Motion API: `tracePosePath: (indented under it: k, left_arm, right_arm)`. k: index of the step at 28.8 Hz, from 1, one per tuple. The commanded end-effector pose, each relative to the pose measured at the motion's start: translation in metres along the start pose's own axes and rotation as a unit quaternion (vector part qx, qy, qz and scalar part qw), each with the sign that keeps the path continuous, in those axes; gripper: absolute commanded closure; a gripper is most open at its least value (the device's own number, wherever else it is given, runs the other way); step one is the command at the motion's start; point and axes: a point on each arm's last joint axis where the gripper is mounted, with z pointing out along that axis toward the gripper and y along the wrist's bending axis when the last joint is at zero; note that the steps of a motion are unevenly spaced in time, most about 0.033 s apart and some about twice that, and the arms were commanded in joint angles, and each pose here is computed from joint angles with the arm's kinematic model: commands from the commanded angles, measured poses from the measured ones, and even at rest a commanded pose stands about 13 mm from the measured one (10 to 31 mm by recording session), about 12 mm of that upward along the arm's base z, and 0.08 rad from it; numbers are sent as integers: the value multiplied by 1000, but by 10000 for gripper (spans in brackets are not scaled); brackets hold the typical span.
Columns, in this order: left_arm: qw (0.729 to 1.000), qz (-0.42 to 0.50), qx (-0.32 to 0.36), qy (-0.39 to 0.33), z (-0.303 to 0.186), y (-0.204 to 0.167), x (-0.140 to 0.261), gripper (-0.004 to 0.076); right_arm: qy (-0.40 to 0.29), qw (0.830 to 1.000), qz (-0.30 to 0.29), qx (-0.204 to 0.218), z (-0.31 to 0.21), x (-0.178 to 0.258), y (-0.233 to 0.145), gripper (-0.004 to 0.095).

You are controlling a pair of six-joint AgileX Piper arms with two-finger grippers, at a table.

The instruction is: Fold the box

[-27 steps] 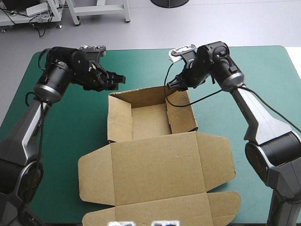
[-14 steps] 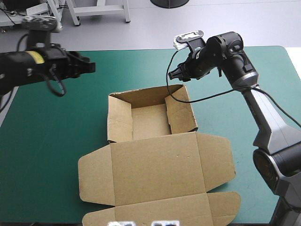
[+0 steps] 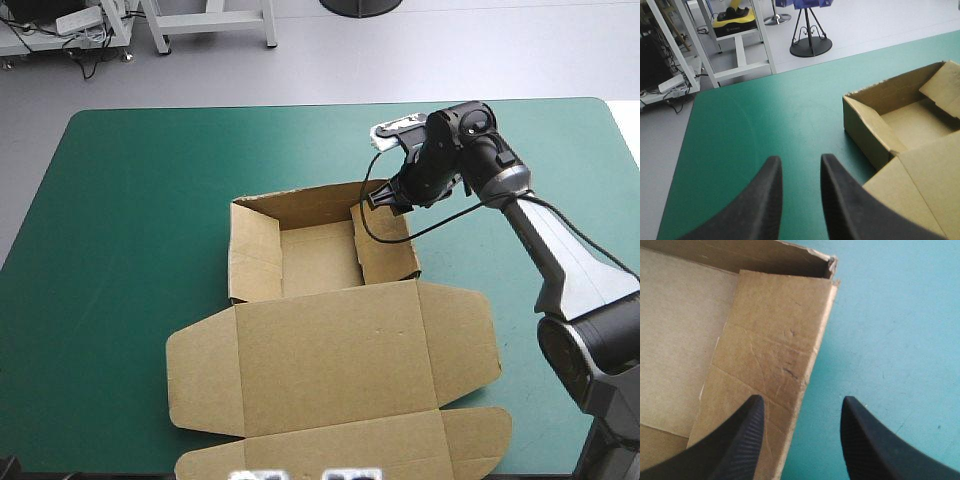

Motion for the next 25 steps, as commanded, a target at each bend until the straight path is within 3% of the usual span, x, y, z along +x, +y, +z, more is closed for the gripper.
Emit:
tracePosePath:
  k: [1,5,8,11,13,16,22,25]
  left_arm:
    - [999,0,15,35,10,-5,16,538]
    - [997,2,27,76,26,-10,30,538]
    - [993,6,34,111,43,-14,44,538]
    - [991,4,46,124,50,-17,49,538]
    - [991,9,51,123,50,-18,50,538]
    - [992,14,53,113,51,-19,48,538]
    - [995,16,48,88,52,-18,44,538]
    - [995,21,44,87,52,-17,43,538]
  right_arm:
    - [-20,1000,-5,3,-20,2,-1,458]
    - [4,1000,3,-13,3,4,1,458]
    - [16,998,20,-62,26,2,9,459]
    - [28,997,25,-70,41,0,10,484]
    - [34,996,35,-68,50,0,9,582]
    - [41,996,43,-69,60,-1,9,926]
    - [9,996,51,-69,56,-9,9,904]
    - [-27,998,41,-44,28,-19,5,904]
